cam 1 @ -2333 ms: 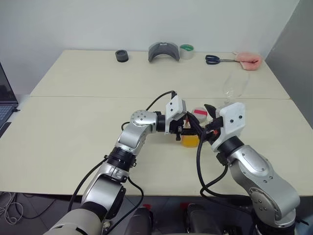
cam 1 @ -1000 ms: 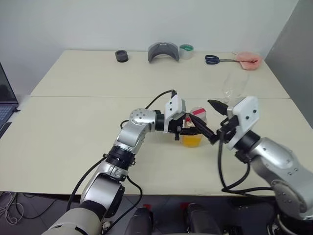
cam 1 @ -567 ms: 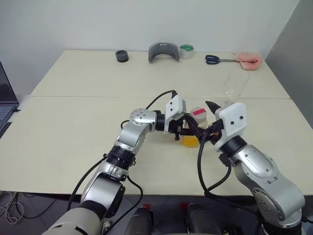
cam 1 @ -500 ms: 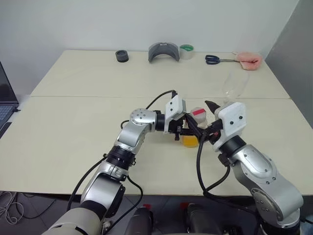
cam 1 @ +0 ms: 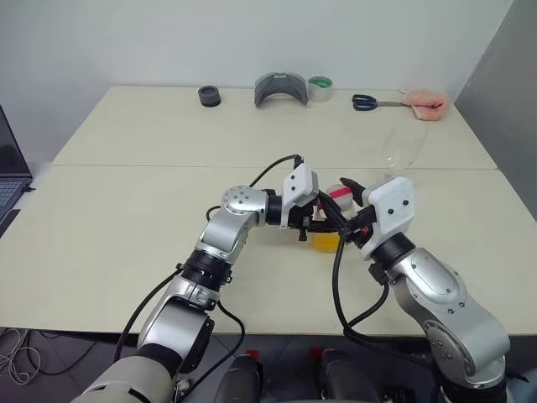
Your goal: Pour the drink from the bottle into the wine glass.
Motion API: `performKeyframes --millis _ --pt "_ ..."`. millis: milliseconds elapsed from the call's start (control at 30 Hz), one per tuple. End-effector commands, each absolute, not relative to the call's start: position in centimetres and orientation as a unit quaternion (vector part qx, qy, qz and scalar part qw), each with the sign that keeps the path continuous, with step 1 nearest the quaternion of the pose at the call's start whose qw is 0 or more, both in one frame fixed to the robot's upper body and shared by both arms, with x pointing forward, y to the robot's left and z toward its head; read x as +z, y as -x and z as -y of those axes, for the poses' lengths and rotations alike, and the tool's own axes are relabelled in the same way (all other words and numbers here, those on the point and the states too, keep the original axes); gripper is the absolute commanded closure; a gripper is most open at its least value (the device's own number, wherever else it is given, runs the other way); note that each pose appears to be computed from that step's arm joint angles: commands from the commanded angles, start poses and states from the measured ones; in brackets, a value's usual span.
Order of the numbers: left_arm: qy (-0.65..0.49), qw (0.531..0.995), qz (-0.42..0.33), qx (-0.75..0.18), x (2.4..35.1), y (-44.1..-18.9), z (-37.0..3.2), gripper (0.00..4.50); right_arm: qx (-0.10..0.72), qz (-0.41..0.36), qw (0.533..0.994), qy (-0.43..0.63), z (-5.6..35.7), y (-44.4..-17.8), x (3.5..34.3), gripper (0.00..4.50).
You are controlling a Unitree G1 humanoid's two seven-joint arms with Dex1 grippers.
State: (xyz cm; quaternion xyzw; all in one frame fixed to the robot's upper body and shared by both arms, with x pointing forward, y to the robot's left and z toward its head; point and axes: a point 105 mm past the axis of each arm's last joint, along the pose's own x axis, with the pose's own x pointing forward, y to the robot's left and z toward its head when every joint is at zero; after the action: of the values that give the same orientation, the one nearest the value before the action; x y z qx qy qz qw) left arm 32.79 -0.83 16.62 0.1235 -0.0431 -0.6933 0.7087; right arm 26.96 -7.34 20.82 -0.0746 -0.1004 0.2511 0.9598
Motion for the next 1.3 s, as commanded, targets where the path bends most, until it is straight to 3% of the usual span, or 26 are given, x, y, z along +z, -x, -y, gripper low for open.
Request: performKeyframes --millis 33,167,300,467,500,767,1033,1300 --pt "-0.136 0.701 0.073 -0.696 18.3 -32.7 1.1 2.69 0.302 0.150 0.937 0.093 6.9 -26.4 22.3 2.58" --pt "-0.139 0.696 0.069 -0.701 18.3 -32.6 1.1 2.69 0.421 0.142 0.882 0.159 6.9 -27.1 22.0 2.58" --pt "-0.144 0.692 0.069 -0.704 18.5 -32.6 1.0 2.69 0.562 0.060 0.809 0.161 7.9 -27.5 22.3 2.58" --pt "-0.149 0.691 0.069 -0.704 18.7 -32.7 0.8 2.69 0.622 0.008 0.764 0.171 8.9 -28.1 23.4 2.58" --pt "-0.149 0.692 0.069 -0.703 18.7 -32.7 0.8 2.69 0.622 0.003 0.762 0.177 9.1 -28.2 23.5 2.58" --pt "-0.147 0.694 0.071 -0.702 18.8 -32.7 0.9 2.69 0.527 0.072 0.830 0.167 10.8 -28.3 26.0 0.00" --pt "-0.143 0.690 0.069 -0.706 18.7 -32.6 1.0 2.69 0.428 0.118 0.877 0.185 10.2 -25.5 25.0 0.00" --pt "-0.146 0.682 0.066 -0.713 18.8 -32.7 0.9 2.69 0.360 0.142 0.904 0.184 9.7 -26.3 24.5 0.00"
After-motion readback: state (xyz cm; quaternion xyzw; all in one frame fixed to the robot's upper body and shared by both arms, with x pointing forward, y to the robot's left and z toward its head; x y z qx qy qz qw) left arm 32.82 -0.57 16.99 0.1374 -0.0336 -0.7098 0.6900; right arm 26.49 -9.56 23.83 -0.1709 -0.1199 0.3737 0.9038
